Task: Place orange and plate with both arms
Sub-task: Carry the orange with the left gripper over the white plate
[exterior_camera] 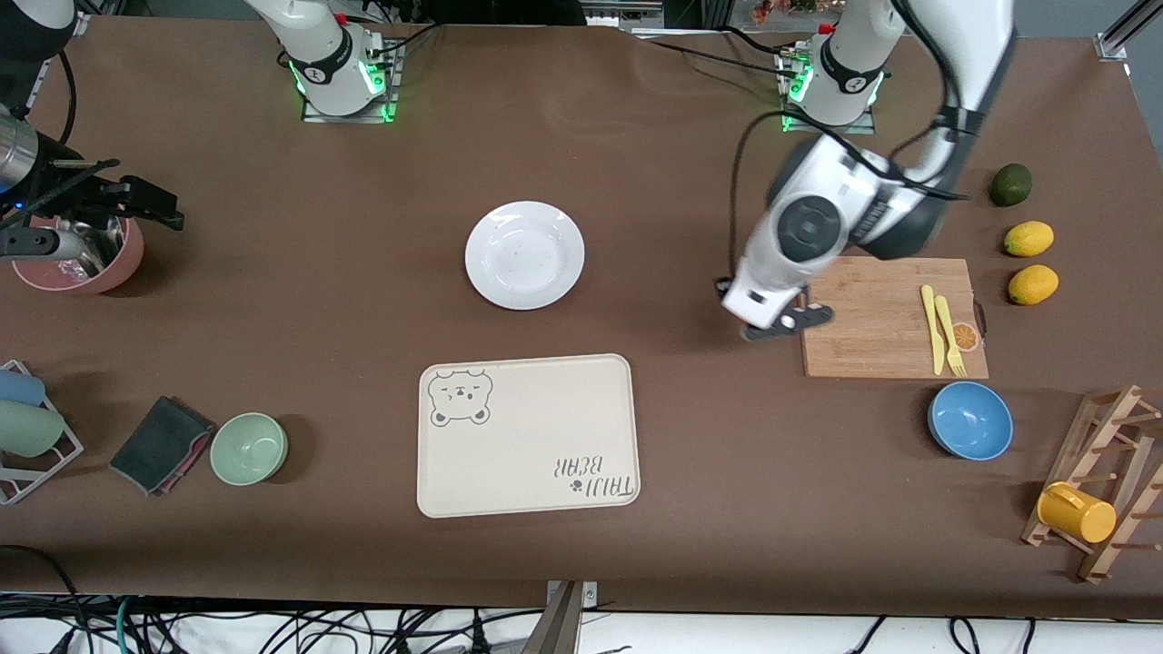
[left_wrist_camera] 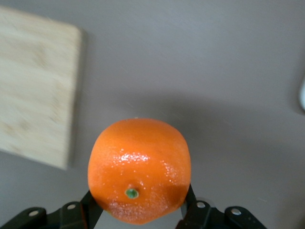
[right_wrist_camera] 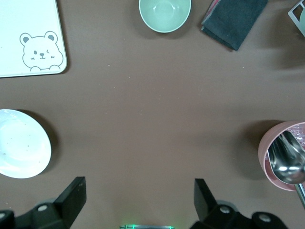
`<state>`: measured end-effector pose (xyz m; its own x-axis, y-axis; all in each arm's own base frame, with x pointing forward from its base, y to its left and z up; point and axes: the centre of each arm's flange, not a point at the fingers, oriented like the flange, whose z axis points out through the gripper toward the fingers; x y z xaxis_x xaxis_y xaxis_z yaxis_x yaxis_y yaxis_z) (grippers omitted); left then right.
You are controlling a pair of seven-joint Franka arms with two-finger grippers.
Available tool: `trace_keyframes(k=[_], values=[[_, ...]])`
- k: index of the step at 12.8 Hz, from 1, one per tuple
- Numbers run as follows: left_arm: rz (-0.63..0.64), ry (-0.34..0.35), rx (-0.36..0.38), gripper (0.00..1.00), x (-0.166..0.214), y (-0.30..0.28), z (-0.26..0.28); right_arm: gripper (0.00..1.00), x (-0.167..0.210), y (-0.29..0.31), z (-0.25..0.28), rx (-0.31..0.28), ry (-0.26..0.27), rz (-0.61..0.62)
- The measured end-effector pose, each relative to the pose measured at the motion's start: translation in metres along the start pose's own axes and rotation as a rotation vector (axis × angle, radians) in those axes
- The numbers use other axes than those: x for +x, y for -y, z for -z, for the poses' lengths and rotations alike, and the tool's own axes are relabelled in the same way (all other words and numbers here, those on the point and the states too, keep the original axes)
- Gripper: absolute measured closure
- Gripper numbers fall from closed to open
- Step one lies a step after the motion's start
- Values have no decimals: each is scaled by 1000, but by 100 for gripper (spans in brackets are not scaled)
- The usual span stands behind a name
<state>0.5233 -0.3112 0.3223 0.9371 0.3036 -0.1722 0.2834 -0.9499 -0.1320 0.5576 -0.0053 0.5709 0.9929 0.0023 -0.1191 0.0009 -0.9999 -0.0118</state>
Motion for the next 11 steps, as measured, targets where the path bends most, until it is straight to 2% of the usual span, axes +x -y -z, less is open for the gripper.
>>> trace_keyframes(k=[3,7,11], values=[[86,-4,-20,35,-64,-85,-5,0,0,0,0,0,0,0],[152,42,-53,35,-131,-181,-43,0,0,0,0,0,0,0],[163,39,-198,35,-181,-243,-60,0,0,0,0,0,0,-1]])
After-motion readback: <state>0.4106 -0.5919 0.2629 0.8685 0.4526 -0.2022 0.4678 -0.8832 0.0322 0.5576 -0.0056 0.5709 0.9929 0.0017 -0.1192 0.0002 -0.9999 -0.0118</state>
